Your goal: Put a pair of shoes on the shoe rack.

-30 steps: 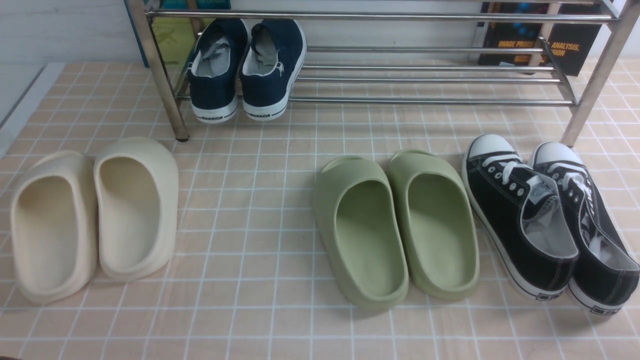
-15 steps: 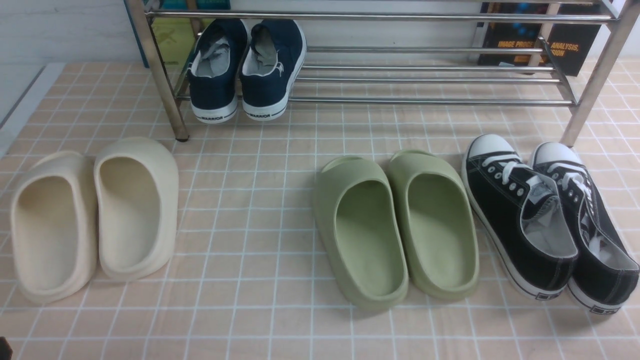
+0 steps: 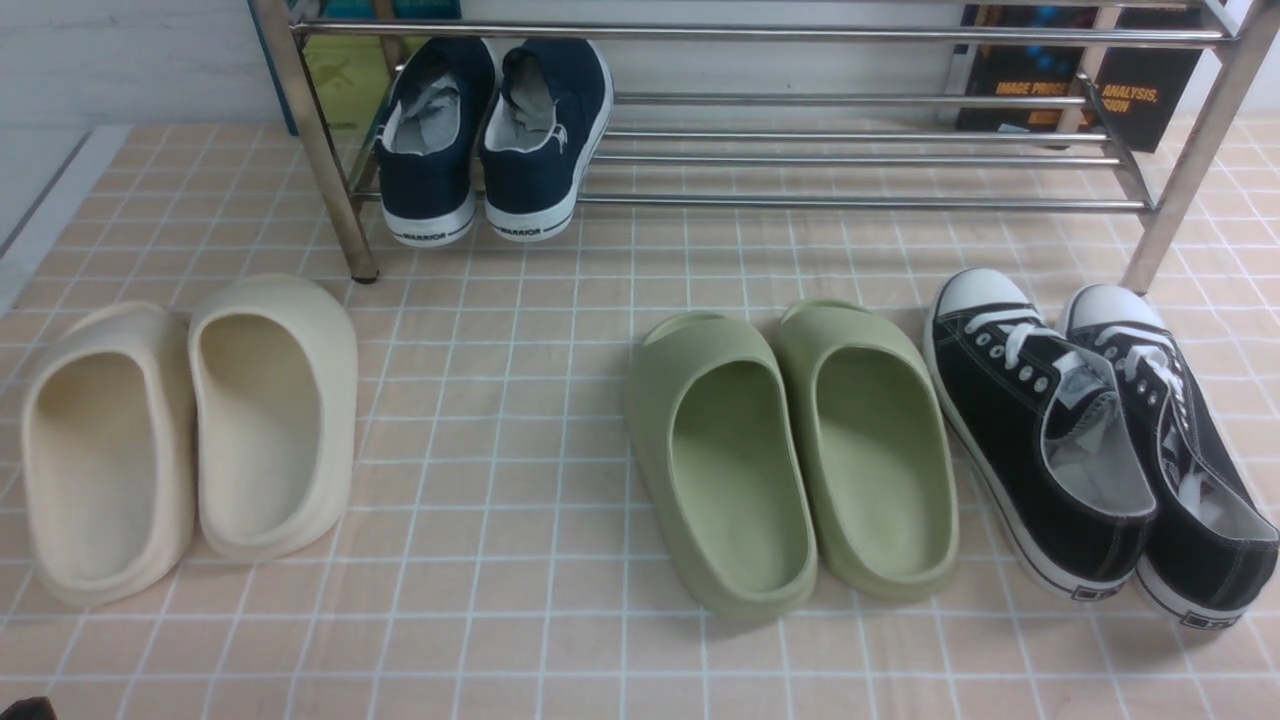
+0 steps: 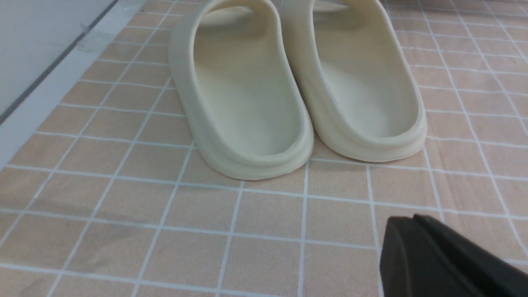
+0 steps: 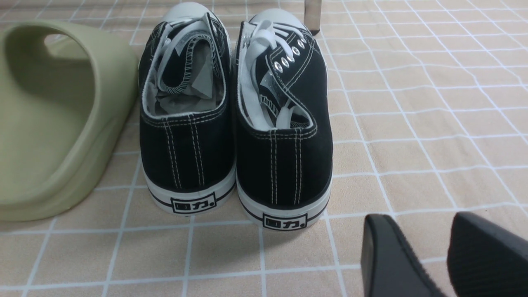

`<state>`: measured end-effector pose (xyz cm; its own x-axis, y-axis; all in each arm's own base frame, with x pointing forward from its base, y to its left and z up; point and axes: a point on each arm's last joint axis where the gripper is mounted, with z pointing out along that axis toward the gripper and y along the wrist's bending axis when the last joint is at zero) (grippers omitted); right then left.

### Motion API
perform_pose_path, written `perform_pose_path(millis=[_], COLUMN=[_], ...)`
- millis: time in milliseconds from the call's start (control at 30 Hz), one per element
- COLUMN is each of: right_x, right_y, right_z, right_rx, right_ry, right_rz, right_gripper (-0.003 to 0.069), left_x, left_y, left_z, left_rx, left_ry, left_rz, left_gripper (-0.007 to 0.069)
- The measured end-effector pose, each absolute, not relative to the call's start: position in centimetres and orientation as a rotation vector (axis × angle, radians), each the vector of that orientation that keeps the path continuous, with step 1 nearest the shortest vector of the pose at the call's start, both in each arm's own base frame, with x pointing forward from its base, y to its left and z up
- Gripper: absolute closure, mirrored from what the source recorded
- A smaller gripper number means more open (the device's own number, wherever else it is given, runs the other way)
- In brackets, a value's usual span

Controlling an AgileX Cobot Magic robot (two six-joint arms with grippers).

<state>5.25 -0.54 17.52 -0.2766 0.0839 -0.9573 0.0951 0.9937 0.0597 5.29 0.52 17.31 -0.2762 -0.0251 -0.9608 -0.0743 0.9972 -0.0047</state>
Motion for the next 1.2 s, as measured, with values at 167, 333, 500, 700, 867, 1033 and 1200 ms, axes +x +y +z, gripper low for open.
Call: perform_pose_path(millis=[167, 333, 500, 700, 867, 1033, 1200], right_x=[5.25, 5.25, 5.25, 5.25, 5.25, 5.25, 5.25], right_y=[-0.54, -0.54, -0.54, -0.54, -0.54, -0.54, -0.54], right_z=[17.52, 17.52, 17.52, 17.52, 17.52, 17.52, 17.52], right_rx=[0.13, 0.13, 0.13, 0.13, 0.13, 0.13, 0.13], right_ry=[1.853, 1.853, 1.853, 1.853, 1.853, 1.853, 1.853], right_rz=[-0.011, -0.011, -0.011, -0.011, -0.011, -0.011, -0.011], right_gripper=[0.042, 0.042, 0.042, 0.042, 0.042, 0.042, 0.042], left_x=[5.27, 5.27, 5.27, 5.27, 5.27, 5.27, 5.27], left_y=[0.59, 0.59, 0.59, 0.6, 0.6, 0.6, 0.6], left_z=[17.32, 17.32, 17.32, 17.32, 17.32, 17.32, 17.32], left_rx=[-0.062, -0.057, -0.057, -0.056, -0.056, -0.056, -0.056], left_ry=[1.855, 1.855, 1.855, 1.855, 1.855, 1.855, 1.855], left_rz=[0.073, 0.077, 0.077, 0.078, 0.078, 0.078, 0.079], left_gripper=[0.0607, 0.0605, 0.0602, 0.0594, 0.059, 0.0588, 0.0588])
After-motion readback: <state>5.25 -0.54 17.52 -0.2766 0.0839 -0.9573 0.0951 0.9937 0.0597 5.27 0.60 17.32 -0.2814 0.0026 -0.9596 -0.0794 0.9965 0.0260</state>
